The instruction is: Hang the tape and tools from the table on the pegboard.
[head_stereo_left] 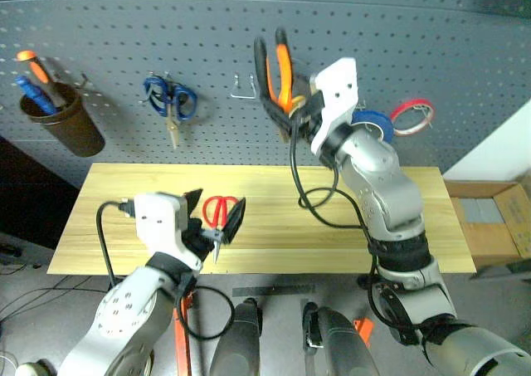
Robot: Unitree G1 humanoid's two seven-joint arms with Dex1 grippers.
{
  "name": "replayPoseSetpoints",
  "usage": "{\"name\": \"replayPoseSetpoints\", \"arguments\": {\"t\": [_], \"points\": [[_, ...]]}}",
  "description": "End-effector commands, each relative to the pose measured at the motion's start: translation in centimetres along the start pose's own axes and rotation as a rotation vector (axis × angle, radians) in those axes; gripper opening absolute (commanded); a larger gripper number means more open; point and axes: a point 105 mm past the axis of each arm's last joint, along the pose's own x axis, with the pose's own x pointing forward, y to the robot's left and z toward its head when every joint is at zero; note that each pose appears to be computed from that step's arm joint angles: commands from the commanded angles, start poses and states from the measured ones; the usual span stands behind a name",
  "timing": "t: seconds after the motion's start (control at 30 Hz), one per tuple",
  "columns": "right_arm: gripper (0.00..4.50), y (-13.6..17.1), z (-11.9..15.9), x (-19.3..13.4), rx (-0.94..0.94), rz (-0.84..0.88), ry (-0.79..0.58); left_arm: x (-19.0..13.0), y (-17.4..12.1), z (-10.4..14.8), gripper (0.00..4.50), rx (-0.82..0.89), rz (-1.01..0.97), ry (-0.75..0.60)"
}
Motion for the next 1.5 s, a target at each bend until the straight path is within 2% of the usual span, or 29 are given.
{"name": "replayPoseSetpoints", "arguments": {"t": [0.03, 0.17, 0.37, 0.6, 1.03, 1.27, 1.5], "points": [[2.62, -0.9, 4.9, 1.0, -0.085, -0.063, -0.208, 1.6, -0.1, 0.9, 4.50, 0.007, 0.008, -0.060], [2.62, -0.7, 5.5, 1.5, -0.080, -0.068, -0.259, 3.4, -0.4, 1.4, 4.50, 0.013, -0.018, -0.090], [2.62, -0.8, 4.1, 2.8, -0.064, -0.087, -0.264, 5.5, -1.0, 1.1, 4.50, 0.017, -0.087, -0.074], [2.62, -1.0, 2.6, 4.6, -0.072, -0.120, -0.262, 7.8, -0.3, 0.4, 4.50, 0.047, -0.125, -0.053], [2.62, -0.2, 2.0, 6.4, -0.024, -0.100, -0.265, 8.2, -0.1, 0.6, 4.50, 0.082, -0.151, -0.024], [2.62, -0.6, -1.6, 5.9, -0.042, -0.114, -0.184, 7.4, -0.4, 0.4, 4.50, 0.087, -0.163, 0.006], [2.62, -0.8, -3.5, 5.3, -0.021, -0.134, -0.132, 7.3, -0.7, 0.1, 4.50, 0.085, -0.173, 0.021]]}}
